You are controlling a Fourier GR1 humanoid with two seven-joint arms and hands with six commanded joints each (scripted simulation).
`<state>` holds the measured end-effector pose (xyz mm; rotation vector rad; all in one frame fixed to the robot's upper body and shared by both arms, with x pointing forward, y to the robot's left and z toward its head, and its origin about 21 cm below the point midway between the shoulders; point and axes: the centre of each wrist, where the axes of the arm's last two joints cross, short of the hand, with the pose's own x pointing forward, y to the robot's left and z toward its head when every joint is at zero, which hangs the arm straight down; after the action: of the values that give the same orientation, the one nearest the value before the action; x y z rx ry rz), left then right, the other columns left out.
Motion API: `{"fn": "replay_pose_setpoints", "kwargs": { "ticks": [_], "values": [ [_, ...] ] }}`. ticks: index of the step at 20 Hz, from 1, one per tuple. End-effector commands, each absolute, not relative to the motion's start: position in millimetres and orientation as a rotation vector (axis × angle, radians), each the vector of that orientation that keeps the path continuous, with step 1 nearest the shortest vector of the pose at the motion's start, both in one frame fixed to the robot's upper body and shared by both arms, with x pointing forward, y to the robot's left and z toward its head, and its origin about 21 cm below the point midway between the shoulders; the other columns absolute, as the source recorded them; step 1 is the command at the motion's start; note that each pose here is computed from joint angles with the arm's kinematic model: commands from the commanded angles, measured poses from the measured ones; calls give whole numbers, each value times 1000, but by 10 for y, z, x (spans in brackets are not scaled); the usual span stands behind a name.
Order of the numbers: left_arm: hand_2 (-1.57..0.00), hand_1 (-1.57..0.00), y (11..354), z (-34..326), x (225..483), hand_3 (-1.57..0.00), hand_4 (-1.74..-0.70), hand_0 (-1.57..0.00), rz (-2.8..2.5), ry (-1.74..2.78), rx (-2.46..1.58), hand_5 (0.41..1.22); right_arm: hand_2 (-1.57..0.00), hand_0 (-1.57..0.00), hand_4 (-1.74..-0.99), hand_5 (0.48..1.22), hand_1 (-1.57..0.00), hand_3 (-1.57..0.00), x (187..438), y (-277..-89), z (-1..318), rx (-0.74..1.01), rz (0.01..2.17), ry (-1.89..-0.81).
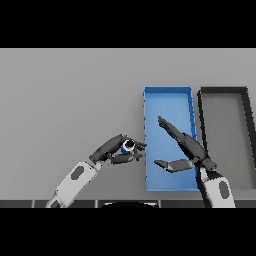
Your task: Pick up the blue pipe and place it into the blue bin.
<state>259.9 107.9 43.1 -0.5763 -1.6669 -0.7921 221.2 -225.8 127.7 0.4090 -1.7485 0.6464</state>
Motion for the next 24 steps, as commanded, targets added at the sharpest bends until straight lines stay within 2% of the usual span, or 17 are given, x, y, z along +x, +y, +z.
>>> {"fn": "replay_pose_setpoints", "kwargs": {
  "ticks": [1, 5, 9, 17, 18, 19, 20, 21, 22, 23, 24],
  "values": [
    [-1571, -1571, 1082, 447, 2595, -1487, -1741, -1571, -790, -1669, -574, 1221, 1, 1, -1306, 502, 1, 1, 2226, -2210, 1343, 438, 692, -1728],
    [-1571, -1571, 1132, 447, 2641, -1484, -1741, -1571, -798, -1658, -569, 1221, 1, 1, -1306, 521, 1, 1, 2331, -1936, 1463, 476, 875, -1704],
    [-1571, -1571, 1122, 466, 2642, -1502, -1741, -1571, -795, -1667, -611, 1221, 1, 1, -1241, 530, 1, 1, 2447, -1602, 1556, 535, 989, -1680],
    [-1571, -1571, 1138, 442, 2608, -1535, -1737, -1571, -827, -1655, -607, 1221, -29, 1, -1222, 506, -12, -2, 2660, -1197, 1633, 622, 1098, -1637],
    [-1571, -1571, 1127, 440, 2619, -1484, -1736, -1571, -818, -1641, -618, 1221, -102, -53, -1245, 506, -84, -46, 2696, -1136, 1646, 636, 1111, -1631],
    [-1320, -1326, 1140, 440, 2663, -1288, -1737, -1394, -854, -1650, -578, 1221, -237, -181, -1294, 509, -225, -161, 2751, -1072, 1683, 623, 1118, -1623],
    [-1063, -1078, 1140, 454, 2644, -1030, -1682, -1182, -937, -1606, -530, 1221, -379, -345, -1335, 507, -375, -296, 2756, -1005, 1712, 637, 1139, -1616],
    [-850, -878, 1150, 462, 2646, -824, -1552, -991, -991, -1561, -499, 1221, -531, -527, -1362, 508, -534, -440, 2775, -980, 1705, 643, 1165, -1602],
    [-680, -706, 1161, 470, 2635, -659, -1480, -818, -995, -1536, -479, 1221, -739, -718, -1430, 522, -699, -635, 2768, -956, 1701, 654, 1182, -1603],
    [-686, -706, 1147, 464, 2632, -583, -1533, -776, -963, -1562, -487, 1221, -905, -888, -1486, 550, -873, -768, 2811, -960, 1719, 685, 1180, -1607],
    [-863, -879, 1129, 458, 2645, -781, -1574, -935, -943, -1589, -473, 1221, -1038, -1025, -1530, 606, -1013, -868, 2804, -942, 1693, 746, 1177, -1605]
  ]
}}
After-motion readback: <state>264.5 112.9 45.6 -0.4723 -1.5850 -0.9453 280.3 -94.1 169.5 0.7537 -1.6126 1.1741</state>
